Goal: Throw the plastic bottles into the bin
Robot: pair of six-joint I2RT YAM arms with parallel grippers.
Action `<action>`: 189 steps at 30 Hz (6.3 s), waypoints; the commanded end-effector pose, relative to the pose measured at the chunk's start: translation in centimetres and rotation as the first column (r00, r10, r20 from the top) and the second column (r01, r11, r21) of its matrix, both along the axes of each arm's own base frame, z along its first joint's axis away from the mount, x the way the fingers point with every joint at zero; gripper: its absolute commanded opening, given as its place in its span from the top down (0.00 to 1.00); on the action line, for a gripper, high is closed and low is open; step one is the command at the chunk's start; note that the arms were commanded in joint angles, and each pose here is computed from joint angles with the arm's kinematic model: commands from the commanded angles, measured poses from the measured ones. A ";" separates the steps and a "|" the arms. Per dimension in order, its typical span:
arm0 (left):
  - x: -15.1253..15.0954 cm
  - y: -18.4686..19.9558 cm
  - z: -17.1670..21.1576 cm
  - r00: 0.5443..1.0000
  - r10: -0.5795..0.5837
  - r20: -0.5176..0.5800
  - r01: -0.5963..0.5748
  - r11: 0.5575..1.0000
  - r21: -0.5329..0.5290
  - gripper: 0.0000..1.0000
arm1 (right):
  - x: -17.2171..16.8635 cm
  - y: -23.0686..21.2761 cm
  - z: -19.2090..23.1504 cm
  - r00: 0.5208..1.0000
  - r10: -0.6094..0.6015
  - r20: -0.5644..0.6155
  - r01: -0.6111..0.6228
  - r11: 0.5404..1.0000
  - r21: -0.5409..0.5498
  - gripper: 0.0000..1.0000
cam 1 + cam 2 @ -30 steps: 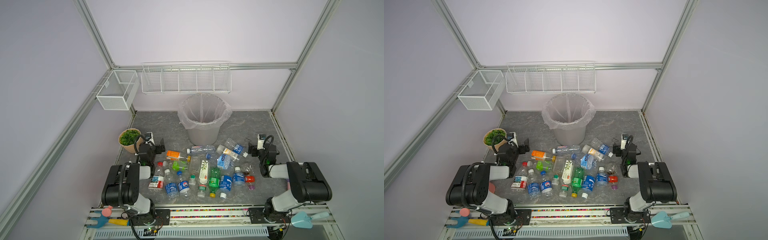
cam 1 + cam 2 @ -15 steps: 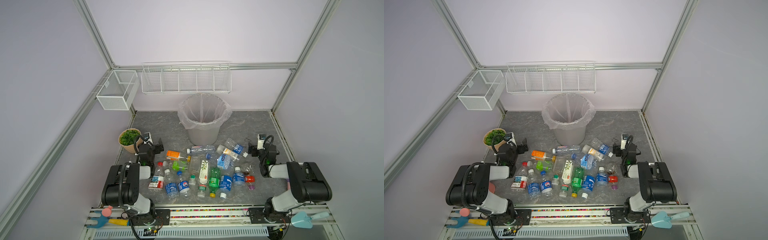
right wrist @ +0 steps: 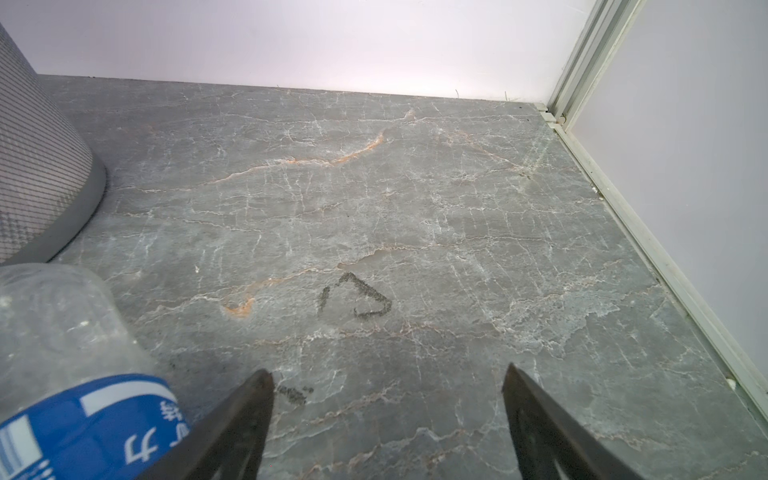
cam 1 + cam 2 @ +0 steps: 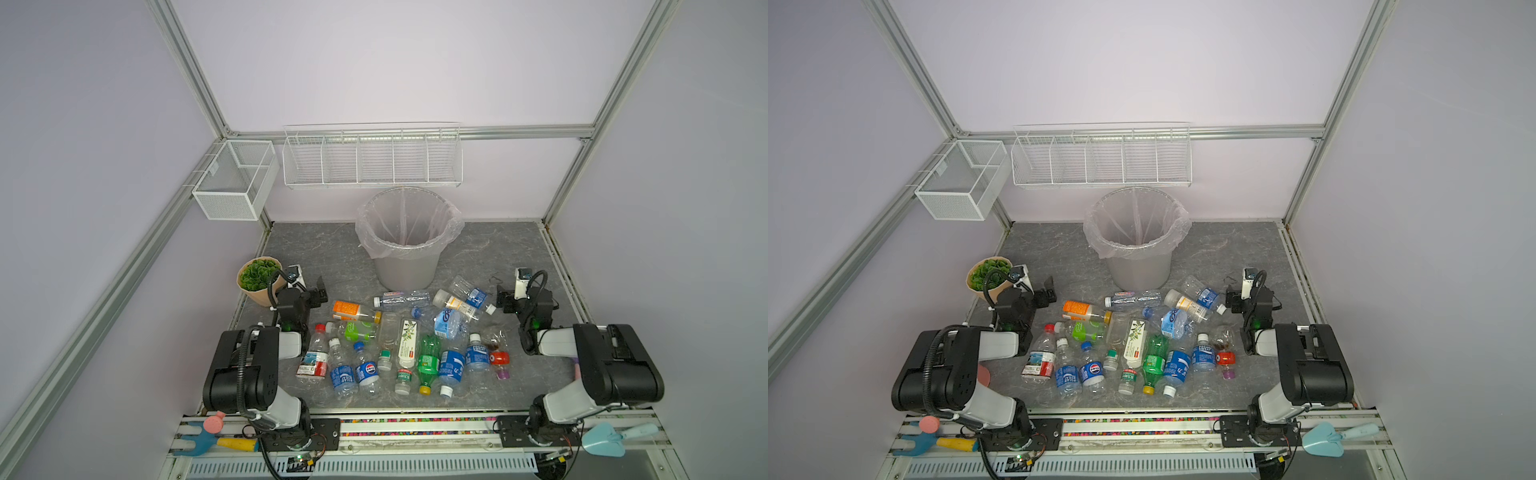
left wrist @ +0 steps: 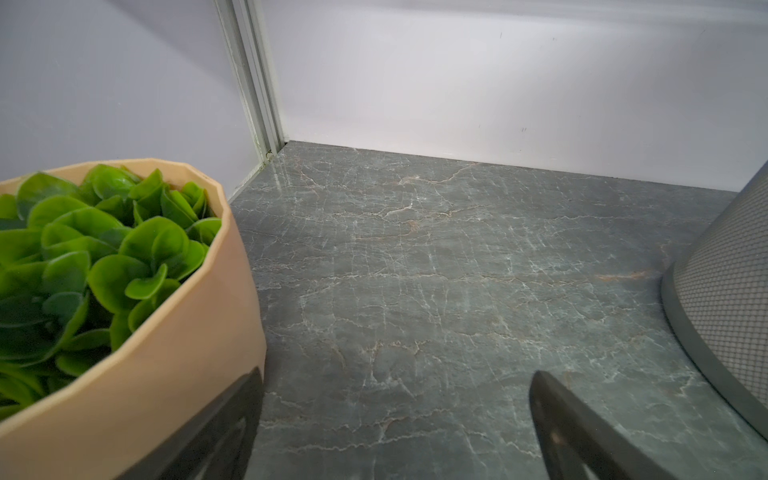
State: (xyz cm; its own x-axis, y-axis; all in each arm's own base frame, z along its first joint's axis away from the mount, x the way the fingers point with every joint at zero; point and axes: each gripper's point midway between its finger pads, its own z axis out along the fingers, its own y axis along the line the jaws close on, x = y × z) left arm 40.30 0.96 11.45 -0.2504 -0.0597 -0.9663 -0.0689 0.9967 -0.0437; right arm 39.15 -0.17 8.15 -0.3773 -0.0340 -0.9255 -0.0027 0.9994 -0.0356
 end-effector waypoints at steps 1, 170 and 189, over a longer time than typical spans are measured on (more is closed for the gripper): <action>0.2 0.4 0.0 1.000 0.016 0.000 -0.016 1.000 -0.009 0.01 | 0.4 0.1 1.1 1.000 0.011 0.029 -0.011 1.000 0.004 0.11; -14.8 -12.2 13.3 0.896 -0.377 -0.234 0.253 0.867 -0.429 0.01 | -13.3 20.8 -1.5 0.418 0.259 -0.871 -0.560 0.828 -0.023 0.15; -14.6 -12.2 13.3 0.895 -0.379 -0.236 0.258 0.871 -0.419 0.01 | -12.1 20.0 -5.9 0.434 0.149 -0.888 -0.559 0.818 -0.136 0.13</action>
State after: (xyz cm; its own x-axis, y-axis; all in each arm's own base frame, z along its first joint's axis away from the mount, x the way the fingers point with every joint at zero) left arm 25.76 -11.47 24.61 -0.5965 -0.2734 -0.7546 0.1805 0.8704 -0.4580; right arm 26.69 20.93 5.47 -0.7918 -0.5989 -0.1194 -0.5925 0.8008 -0.0877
